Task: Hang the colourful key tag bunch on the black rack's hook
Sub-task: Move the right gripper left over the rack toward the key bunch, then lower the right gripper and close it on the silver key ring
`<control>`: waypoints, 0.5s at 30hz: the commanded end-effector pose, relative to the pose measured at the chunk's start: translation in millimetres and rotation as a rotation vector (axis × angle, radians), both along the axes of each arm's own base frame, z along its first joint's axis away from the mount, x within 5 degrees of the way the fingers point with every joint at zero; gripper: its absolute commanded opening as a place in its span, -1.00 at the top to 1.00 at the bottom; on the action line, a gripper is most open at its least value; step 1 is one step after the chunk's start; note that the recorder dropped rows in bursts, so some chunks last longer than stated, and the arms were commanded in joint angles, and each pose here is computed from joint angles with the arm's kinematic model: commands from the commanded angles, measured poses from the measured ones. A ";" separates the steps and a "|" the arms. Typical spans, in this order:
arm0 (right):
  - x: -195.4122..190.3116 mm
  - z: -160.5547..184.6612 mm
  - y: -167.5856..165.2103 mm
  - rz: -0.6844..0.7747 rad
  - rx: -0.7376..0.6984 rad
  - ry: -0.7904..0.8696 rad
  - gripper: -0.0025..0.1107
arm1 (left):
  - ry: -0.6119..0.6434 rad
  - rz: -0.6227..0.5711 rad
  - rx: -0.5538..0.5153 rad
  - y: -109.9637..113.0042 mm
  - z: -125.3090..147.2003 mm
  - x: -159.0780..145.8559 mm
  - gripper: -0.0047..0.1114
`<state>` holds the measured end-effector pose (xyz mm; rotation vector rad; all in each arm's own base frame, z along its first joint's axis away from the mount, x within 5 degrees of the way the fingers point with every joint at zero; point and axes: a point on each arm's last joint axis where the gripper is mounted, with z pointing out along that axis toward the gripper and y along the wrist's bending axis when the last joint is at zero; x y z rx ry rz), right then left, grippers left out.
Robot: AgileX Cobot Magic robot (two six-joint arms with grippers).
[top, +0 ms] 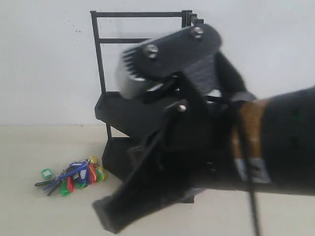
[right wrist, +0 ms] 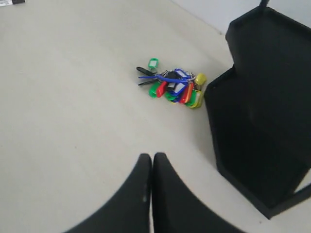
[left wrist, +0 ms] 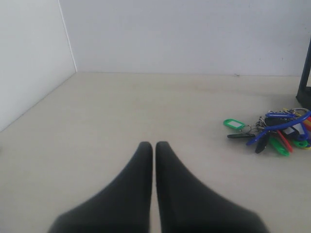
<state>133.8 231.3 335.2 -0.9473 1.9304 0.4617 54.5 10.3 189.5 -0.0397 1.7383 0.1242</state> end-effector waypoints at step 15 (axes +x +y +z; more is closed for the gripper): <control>130.2 -91.9 113.5 -0.330 0.332 0.540 0.22 | 0.000 -0.001 -0.005 -0.1 0.7 0.2 0.84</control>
